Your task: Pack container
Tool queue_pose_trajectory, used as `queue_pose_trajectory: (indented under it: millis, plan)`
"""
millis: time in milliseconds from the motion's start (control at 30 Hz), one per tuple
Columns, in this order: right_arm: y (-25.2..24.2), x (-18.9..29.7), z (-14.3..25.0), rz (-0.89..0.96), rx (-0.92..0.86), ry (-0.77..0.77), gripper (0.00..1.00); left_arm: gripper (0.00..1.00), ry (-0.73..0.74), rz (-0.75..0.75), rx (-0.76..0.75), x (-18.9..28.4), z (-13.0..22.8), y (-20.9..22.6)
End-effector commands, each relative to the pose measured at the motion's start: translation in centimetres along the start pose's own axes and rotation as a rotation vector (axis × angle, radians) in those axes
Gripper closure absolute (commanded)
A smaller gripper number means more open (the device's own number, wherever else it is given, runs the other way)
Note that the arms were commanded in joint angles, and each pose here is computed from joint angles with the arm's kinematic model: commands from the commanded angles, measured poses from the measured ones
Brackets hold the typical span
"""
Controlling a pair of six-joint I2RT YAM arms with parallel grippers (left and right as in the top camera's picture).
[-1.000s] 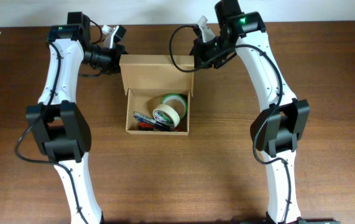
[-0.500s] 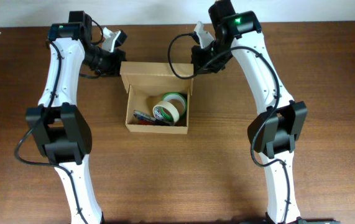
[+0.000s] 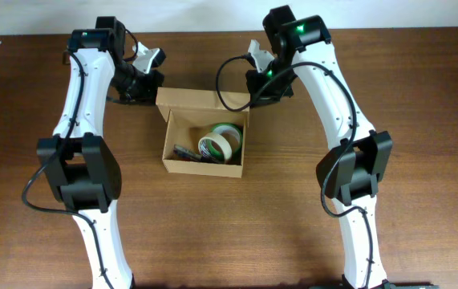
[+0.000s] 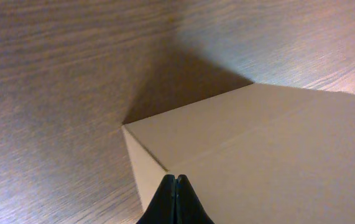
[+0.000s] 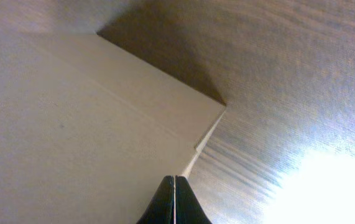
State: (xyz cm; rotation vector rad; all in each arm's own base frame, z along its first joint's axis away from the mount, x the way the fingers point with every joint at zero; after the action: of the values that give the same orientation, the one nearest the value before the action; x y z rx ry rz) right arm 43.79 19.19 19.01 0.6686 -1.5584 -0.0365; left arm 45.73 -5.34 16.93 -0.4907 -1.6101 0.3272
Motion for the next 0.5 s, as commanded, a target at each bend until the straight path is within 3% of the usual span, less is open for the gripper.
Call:
queue_pose_trajectory:
  millis: [0,267,467]
  plan:
    - [1.3,1.8,0.6,0.061,0.040,-0.011,0.96,0.98,-0.017,-0.085,-0.042,1.6,0.3,-0.9]
    - [0.5,2.0,2.0,0.139,0.015,0.062,0.96,0.98,0.010,-0.188,-0.031,1.7,0.7,0.2]
    - [0.8,3.0,1.0,0.145,0.044,-0.007,0.96,0.98,-0.025,-0.189,-0.034,1.8,0.1,0.2]
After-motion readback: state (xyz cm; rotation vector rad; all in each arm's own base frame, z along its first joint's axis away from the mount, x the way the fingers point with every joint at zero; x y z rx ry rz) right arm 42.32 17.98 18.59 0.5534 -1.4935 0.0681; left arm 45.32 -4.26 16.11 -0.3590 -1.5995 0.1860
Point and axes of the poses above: each gripper's point midway between its finger pads, its own x axis back along the fingers, its own y axis along the line the jaws close on, z = x × y, the point moved 6 cm from there along x, back along the fingers, and after that the axes turned 7 degrees about x, right-handed, at the moved point
